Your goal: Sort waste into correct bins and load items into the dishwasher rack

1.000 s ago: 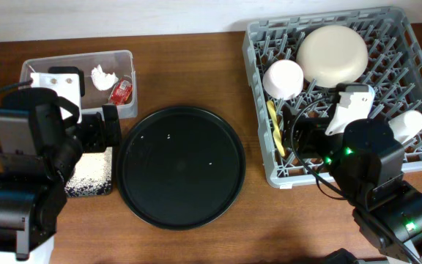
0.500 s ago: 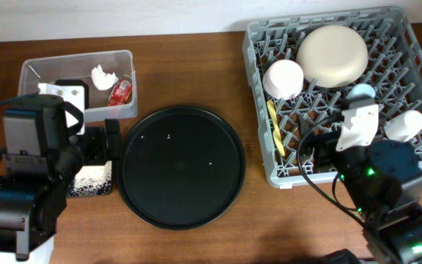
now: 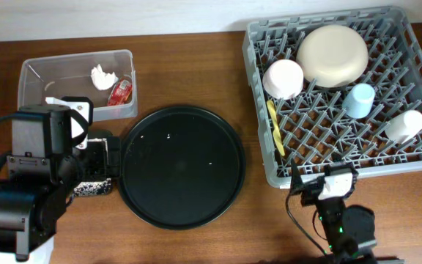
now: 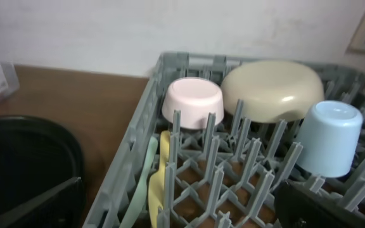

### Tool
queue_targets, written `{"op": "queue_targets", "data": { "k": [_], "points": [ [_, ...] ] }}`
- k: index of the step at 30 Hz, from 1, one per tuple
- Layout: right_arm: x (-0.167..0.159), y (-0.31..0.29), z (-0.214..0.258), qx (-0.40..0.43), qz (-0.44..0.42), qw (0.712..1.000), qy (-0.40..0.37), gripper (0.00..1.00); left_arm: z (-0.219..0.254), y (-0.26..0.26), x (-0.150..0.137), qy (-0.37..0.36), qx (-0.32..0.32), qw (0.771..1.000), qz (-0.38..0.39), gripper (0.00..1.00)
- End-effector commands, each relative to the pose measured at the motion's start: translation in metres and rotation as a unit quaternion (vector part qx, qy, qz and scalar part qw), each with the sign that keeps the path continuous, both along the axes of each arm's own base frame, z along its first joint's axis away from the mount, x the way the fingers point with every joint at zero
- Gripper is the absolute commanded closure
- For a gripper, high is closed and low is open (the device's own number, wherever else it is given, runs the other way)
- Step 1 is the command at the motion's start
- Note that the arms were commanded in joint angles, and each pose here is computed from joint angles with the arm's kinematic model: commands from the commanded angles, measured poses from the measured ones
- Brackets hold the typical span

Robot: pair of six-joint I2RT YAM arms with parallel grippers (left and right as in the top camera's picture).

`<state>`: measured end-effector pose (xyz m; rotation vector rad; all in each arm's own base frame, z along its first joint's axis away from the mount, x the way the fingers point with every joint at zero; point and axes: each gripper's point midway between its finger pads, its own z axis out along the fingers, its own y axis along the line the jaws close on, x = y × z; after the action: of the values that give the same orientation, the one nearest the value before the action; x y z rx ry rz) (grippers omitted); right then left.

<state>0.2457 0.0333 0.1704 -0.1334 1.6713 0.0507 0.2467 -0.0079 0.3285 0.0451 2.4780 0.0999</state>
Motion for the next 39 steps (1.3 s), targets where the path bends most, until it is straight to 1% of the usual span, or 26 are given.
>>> {"op": "queue_targets", "data": {
  "k": [1, 7, 31, 32, 33, 35, 38, 39],
  "points": [
    [-0.001, -0.003, -0.004, 0.003, -0.005, 0.999, -0.033, 0.02, 0.004, 0.003, -0.001, -0.006, 0.006, 1.0, 0.004, 0.01],
    [-0.002, -0.003, -0.013, 0.0, -0.003, 1.0, -0.017, 0.02, 0.004, 0.003, -0.001, -0.006, 0.006, 1.0, 0.004, 0.0],
    [-0.002, -0.003, -0.013, 0.0, -0.003, 1.0, -0.017, 0.02, 0.003, 0.004, -0.002, -0.004, 0.006, 1.0, 0.004, 0.01],
    [-0.002, -0.003, -0.013, 0.0, -0.003, 1.0, -0.017, 0.02, 0.002, 0.004, -0.002, -0.003, 0.007, 1.0, 0.004, 0.0],
    [-0.002, -0.003, -0.013, 0.0, -0.003, 1.0, -0.017, 0.02, 0.003, 0.009, -0.001, -0.007, 0.023, 1.0, 0.006, 0.01],
    [-0.002, -0.003, -0.013, 0.0, -0.003, 1.0, -0.017, 0.02, 0.012, 0.017, 0.003, -0.042, 0.036, 0.998, 0.022, 0.0],
    [-0.002, -0.003, -0.013, 0.0, -0.003, 1.0, -0.017, 0.02, 0.028, 0.022, 0.018, -0.152, 0.033, 0.987, 0.03, 0.01],
    [-0.002, -0.003, -0.013, 0.0, -0.003, 1.0, -0.017, 0.02, 0.027, 0.021, 0.021, -0.18, 0.03, 0.983, 0.026, 0.0]
  ]
}}
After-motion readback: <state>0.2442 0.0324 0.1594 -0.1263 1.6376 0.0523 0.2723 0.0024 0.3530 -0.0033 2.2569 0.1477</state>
